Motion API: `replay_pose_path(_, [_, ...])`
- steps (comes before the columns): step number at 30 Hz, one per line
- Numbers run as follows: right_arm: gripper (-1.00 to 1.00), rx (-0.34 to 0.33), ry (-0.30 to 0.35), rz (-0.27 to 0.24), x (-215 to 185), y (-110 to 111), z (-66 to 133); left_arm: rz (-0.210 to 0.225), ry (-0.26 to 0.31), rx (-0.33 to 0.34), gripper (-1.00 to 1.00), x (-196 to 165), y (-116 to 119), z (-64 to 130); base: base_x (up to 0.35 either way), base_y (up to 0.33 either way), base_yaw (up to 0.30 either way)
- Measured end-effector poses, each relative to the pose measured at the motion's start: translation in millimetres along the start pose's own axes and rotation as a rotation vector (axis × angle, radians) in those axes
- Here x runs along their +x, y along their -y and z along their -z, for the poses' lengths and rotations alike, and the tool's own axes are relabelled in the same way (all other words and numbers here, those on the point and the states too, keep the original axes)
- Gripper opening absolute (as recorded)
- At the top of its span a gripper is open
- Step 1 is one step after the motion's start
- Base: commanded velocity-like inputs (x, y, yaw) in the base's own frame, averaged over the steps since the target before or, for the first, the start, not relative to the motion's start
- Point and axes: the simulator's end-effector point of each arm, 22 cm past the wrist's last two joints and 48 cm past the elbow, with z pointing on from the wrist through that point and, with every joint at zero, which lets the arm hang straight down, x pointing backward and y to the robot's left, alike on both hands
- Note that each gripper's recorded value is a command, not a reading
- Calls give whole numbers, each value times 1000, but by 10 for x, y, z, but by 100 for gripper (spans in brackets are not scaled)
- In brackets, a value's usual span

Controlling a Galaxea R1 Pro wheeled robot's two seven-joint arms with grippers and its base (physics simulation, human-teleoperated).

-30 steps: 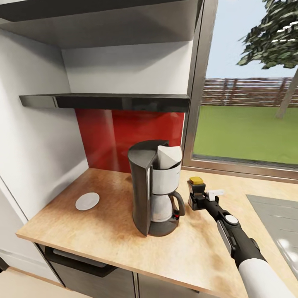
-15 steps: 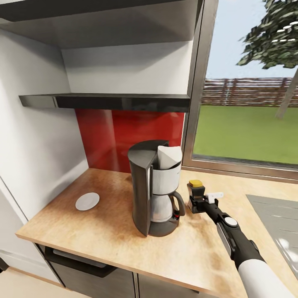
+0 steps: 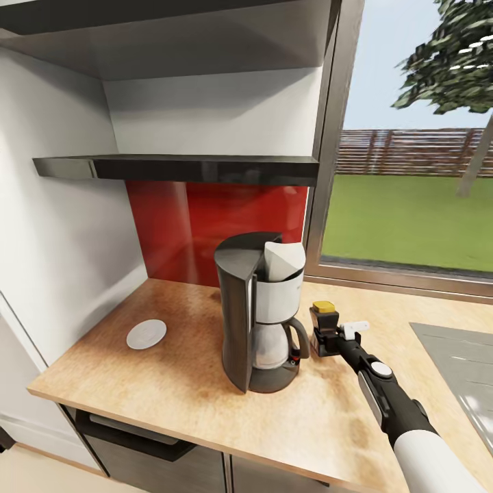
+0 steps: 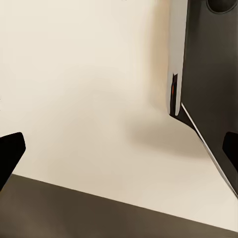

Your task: Set up a coffee station on the kitchen countertop: keep the coffee maker on the countertop, move the bottle of coffee from the kitchen shelf to the counter next to the coffee maker, place a paper coffee filter on top of the coffee maker, put the saucer next to the coffee maker with the coffee cup on the saucer, and place the electric kettle next to the coffee maker.

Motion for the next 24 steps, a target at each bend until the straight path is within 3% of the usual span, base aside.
replay_pose_path(4, [-100,2,-3,0,12,3,0,1,0,0,100,0,2,0,0,0,0])
replay_pose_path(5, [100,1,-7,-1,35,1,0,1,0,0,100,-1,3,0,0,0,0])
replay_pose_path(24, [100,2,27,7,-21,2,2,1,0,0,100,-1,0,0,0,0,0])
